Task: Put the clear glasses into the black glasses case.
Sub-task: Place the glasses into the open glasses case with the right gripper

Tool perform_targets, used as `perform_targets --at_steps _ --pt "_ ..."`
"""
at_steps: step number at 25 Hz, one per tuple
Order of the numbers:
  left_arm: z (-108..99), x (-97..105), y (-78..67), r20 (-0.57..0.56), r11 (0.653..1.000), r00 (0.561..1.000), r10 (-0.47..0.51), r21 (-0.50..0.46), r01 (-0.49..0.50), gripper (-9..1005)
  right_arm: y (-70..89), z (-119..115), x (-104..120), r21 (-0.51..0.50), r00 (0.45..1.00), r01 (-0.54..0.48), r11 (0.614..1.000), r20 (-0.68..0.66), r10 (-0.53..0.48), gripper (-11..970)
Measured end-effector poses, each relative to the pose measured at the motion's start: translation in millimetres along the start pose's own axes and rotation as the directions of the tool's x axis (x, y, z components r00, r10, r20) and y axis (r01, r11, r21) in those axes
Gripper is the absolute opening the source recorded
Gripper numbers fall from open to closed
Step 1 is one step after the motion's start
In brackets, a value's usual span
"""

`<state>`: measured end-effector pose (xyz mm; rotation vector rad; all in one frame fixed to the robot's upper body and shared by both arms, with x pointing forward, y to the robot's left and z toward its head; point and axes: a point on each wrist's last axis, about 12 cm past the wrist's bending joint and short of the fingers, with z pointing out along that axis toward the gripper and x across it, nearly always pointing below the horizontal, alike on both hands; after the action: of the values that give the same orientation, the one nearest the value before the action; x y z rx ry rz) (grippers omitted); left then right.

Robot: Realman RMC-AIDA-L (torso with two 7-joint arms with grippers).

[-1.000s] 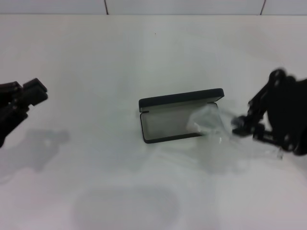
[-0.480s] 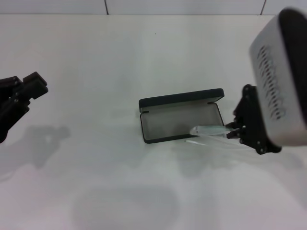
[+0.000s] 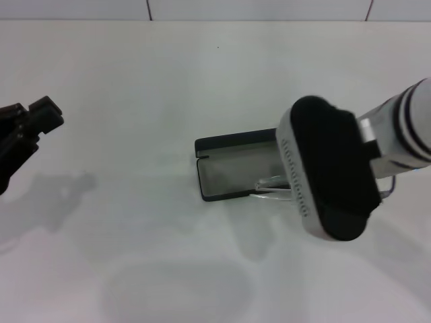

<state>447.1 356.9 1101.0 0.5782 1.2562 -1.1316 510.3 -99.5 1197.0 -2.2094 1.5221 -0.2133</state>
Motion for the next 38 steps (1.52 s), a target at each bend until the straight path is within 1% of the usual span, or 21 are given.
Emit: perform_targets --at_steps 4,8,12,16,18,19,23,30,38 --pt "0.1 -0.1 0.8 -0.003 1.000 1.000 -0.004 -0.003 0.004 96 -1.2 4.8 -4.3 0.035 1.000 0.018 0.999 0.012 -0.018 66" --pt "3.1 2.4 0.9 -0.038 1.000 0.999 -0.020 0.021 0.021 96 -2.3 6.5 -8.7 0.063 0.999 0.029 0.998 0.032 -0.031 67" --pt "3.8 5.2 -0.5 -0.064 0.999 0.998 -0.029 0.037 0.031 96 -4.2 9.1 -12.0 0.077 0.998 0.045 0.996 0.040 -0.049 68" --pt "3.7 7.6 -2.4 -0.066 0.999 0.997 -0.028 0.038 0.031 96 -5.8 17.1 -13.7 0.084 0.997 0.074 0.994 0.021 -0.076 70" --pt "3.4 8.8 -3.4 -0.064 0.999 0.997 -0.031 0.035 0.033 96 -4.9 21.9 -14.8 0.094 0.996 0.092 0.991 0.006 -0.093 70" --pt "3.0 9.1 -3.6 -0.063 0.999 0.997 -0.032 0.033 0.034 96 -2.0 28.7 -16.9 0.103 0.993 0.117 0.988 -0.005 -0.117 71" --pt "2.3 10.5 -4.2 -0.060 0.999 0.998 -0.035 0.024 0.037 96 1.0 34.5 -18.0 0.101 0.992 0.128 0.987 -0.007 -0.128 72" --pt "2.4 13.2 -4.2 -0.065 0.999 0.997 -0.041 0.010 0.041 96 2.5 38.5 -17.5 0.118 0.993 0.117 0.986 0.009 -0.119 74" --pt "0.2 15.6 -6.8 -0.062 0.999 0.997 -0.048 0.000 0.048 97 -0.5 45.1 -15.2 0.154 0.996 0.086 0.984 0.009 -0.088 77"
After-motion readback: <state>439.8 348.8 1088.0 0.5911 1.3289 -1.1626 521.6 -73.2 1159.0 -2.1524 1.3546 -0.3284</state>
